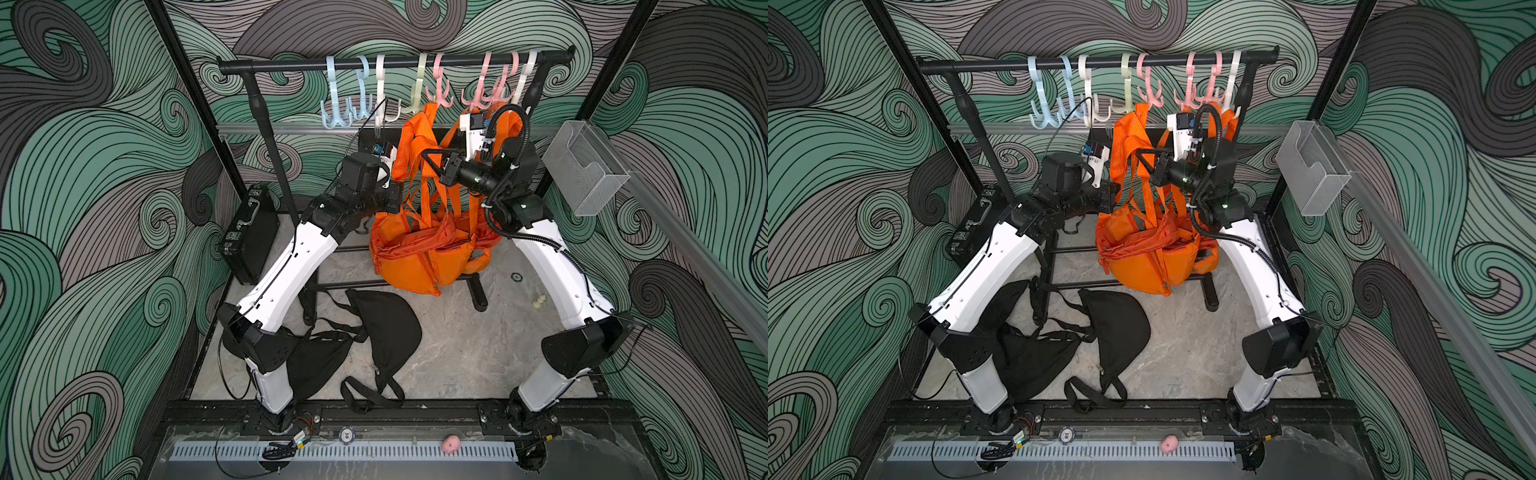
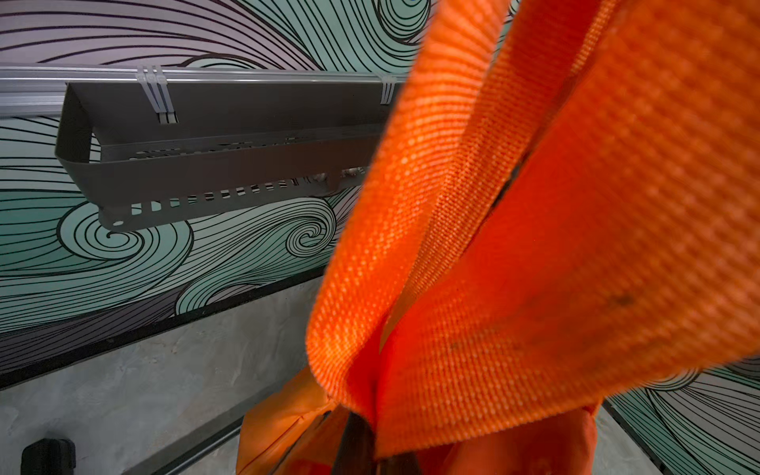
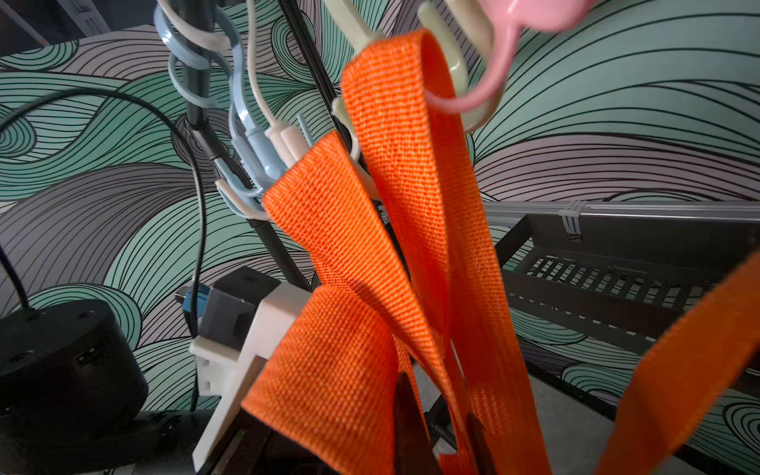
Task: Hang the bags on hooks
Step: Hang the bag on the hook.
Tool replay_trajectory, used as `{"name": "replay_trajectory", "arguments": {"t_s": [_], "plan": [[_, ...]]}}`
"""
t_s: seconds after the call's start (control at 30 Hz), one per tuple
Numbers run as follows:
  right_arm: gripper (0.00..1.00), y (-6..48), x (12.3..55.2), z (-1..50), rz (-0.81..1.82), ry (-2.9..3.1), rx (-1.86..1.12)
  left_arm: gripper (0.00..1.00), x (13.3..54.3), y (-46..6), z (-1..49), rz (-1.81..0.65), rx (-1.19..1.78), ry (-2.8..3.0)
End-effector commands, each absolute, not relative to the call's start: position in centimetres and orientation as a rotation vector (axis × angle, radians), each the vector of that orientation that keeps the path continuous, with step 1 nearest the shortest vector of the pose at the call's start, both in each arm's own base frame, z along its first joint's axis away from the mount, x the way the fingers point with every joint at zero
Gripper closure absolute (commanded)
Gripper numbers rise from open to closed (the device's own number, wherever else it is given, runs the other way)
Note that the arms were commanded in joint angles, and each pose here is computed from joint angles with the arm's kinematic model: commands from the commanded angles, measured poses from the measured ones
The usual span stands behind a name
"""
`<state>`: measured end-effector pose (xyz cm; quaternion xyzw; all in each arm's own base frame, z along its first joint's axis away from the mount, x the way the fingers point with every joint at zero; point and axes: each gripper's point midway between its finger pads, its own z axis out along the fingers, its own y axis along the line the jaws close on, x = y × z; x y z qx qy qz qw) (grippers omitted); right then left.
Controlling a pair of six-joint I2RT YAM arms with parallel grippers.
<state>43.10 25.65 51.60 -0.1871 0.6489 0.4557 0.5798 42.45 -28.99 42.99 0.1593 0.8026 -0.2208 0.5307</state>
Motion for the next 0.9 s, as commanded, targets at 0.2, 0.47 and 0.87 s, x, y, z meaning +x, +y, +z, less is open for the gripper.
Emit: {"name": "replay_trajectory", "arguments": {"t_s": [0.2, 0.47, 0.87], "plan": [[1.0, 25.1, 41.6, 53.9, 1.039, 1.459, -0.455, 0.95, 41.4, -28.7, 44.5, -0.548, 0.413, 1.894], [1.0, 21.3, 43.1, 51.1, 0.945, 1.533, -0.344, 0.41, 40.4, -28.0, 46.2, -0.545, 0.418, 1.862], [1.0, 17.5, 44.0, 49.0, 0.796, 1.61, -0.256, 0.1, 36.3, -25.2, 48.7, -0.539, 0.428, 1.821]]}}
